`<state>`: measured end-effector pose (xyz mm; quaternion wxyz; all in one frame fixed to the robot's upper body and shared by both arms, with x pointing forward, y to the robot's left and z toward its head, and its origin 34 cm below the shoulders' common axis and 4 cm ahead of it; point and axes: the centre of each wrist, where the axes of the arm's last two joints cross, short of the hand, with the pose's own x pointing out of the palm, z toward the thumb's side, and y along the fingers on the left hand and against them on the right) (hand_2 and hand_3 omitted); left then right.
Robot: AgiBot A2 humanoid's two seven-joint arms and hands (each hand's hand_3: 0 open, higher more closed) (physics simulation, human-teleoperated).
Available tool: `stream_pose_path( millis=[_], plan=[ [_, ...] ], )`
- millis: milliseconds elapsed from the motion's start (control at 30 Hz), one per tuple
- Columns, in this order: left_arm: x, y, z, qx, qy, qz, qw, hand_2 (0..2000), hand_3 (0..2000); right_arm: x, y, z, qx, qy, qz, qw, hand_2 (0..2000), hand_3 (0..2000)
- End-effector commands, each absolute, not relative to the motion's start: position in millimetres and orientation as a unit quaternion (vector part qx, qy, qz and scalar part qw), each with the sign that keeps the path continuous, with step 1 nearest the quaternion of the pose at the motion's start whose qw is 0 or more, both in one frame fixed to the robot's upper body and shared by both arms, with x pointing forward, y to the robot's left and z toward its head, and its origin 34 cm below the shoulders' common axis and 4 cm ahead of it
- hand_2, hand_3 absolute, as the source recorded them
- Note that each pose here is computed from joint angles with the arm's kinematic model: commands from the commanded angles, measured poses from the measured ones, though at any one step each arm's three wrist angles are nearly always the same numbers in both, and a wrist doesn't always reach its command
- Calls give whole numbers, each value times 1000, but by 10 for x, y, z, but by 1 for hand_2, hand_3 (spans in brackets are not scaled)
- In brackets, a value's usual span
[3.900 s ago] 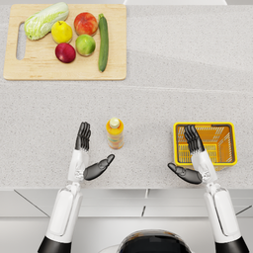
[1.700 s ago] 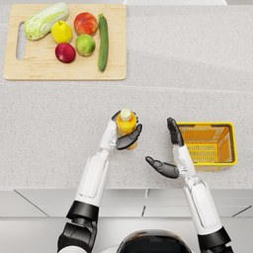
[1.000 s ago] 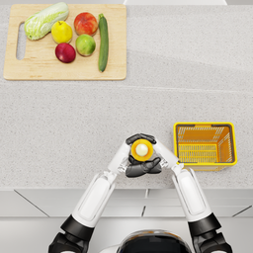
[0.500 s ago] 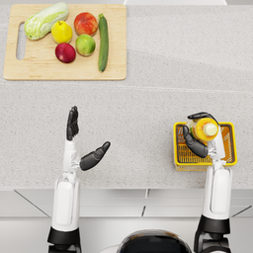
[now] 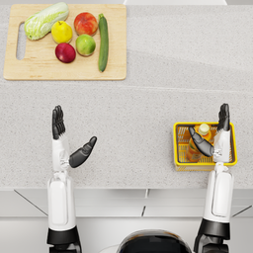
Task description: Pick up the lemon tea and place it into the yellow basket
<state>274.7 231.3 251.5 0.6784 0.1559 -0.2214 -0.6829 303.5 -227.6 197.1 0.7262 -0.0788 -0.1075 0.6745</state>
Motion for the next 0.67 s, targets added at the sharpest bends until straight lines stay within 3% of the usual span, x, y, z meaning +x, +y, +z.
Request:
stream_pose_path(
  millis=[33, 133, 267, 367, 667],
  plan=[
    [2907, 2361, 2822, 183, -249, -671, 674, 0, 0, 2987, -2169, 2510, -161, -172, 674, 700, 0, 0],
    [3003, 2512, 2985, 192, -264, -649, 687, 0, 0, 3045, -2330, 2663, -181, -198, 642, 718, 0, 0],
    [3012, 2571, 2865, 175, -256, -643, 700, 0, 0, 3075, -2501, 2493, -156, -187, 620, 746, 0, 0],
    [3001, 2539, 2789, 167, -248, -648, 700, 0, 0, 3128, -2419, 2359, -140, -169, 635, 741, 0, 0],
    [3014, 2552, 2708, 155, -241, -648, 705, 0, 0, 3114, -2416, 2303, -134, -164, 635, 743, 0, 0]
  ],
)
